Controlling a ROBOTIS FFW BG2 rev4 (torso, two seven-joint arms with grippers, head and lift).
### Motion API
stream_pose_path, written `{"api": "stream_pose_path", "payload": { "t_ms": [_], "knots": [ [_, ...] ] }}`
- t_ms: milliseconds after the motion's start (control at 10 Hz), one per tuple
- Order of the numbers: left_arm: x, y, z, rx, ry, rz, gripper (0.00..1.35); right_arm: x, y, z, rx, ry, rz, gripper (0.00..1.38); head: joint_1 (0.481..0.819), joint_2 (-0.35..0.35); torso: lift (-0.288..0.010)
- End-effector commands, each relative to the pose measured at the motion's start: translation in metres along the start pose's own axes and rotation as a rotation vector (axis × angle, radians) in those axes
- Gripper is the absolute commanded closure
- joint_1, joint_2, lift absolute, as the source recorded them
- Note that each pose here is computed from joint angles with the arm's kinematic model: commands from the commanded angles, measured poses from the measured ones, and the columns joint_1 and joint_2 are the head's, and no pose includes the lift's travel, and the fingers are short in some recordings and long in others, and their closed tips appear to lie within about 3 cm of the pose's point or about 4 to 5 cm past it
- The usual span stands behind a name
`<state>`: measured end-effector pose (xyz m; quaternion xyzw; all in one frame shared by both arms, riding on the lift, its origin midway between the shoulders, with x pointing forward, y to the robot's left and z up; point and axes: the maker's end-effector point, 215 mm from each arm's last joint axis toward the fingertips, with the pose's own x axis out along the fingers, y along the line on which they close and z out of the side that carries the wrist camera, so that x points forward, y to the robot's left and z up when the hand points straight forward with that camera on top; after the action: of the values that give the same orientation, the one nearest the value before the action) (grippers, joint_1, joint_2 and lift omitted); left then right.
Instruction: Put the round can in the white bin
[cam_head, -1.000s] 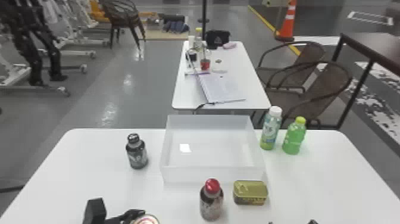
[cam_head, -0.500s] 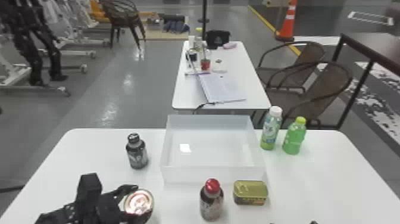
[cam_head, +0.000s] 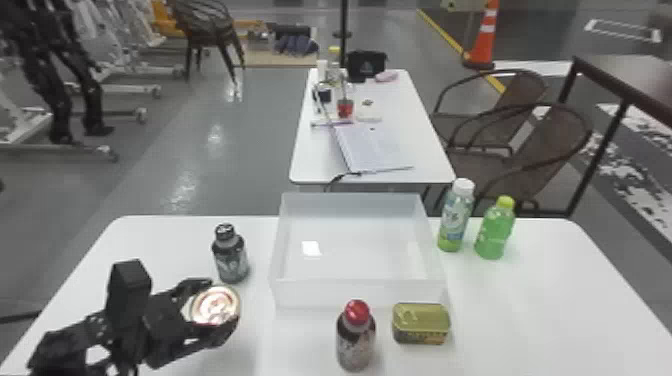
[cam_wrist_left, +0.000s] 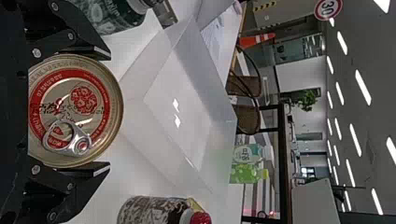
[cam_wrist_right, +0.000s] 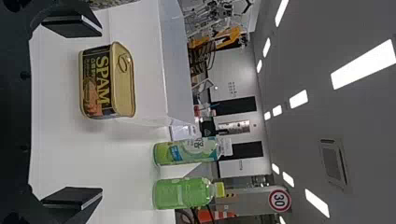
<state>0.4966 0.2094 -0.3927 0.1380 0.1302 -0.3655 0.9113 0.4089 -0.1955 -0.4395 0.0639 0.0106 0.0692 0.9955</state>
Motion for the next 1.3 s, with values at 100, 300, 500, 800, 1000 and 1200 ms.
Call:
{"api": "stream_pose_path", "payload": {
  "t_ms": [100,300,500,800,1000,1200],
  "knots": [
    [0.018,0.003,0.049,0.034,-0.078,-0.016,0.75,0.0,0.0,0.0,0.002,0.0,-0.001,0.09,0.549,0.0,-0.1],
    [0.032,-0.001,0.07,0.046,-0.117,-0.037,0.75,0.004,0.003,0.0,0.001,-0.003,0.002,0.09,0.549,0.0,-0.1],
    [0.052,-0.007,0.092,0.04,-0.178,-0.069,0.75,0.006,0.006,0.0,0.006,-0.004,0.001,0.09,0.549,0.0,-0.1],
    [0.081,-0.019,0.11,0.027,-0.24,-0.13,0.76,0.008,0.007,0.001,0.011,-0.01,0.0,0.09,0.549,0.0,-0.1],
    [0.098,-0.031,0.109,-0.002,-0.264,-0.17,0.76,0.008,0.008,0.0,0.015,-0.011,-0.003,0.09,0.549,0.0,-0.1],
    [0.12,-0.035,0.108,-0.024,-0.281,-0.2,0.76,0.009,0.009,0.001,0.016,-0.014,0.0,0.09,0.549,0.0,-0.1]
  ]
}}
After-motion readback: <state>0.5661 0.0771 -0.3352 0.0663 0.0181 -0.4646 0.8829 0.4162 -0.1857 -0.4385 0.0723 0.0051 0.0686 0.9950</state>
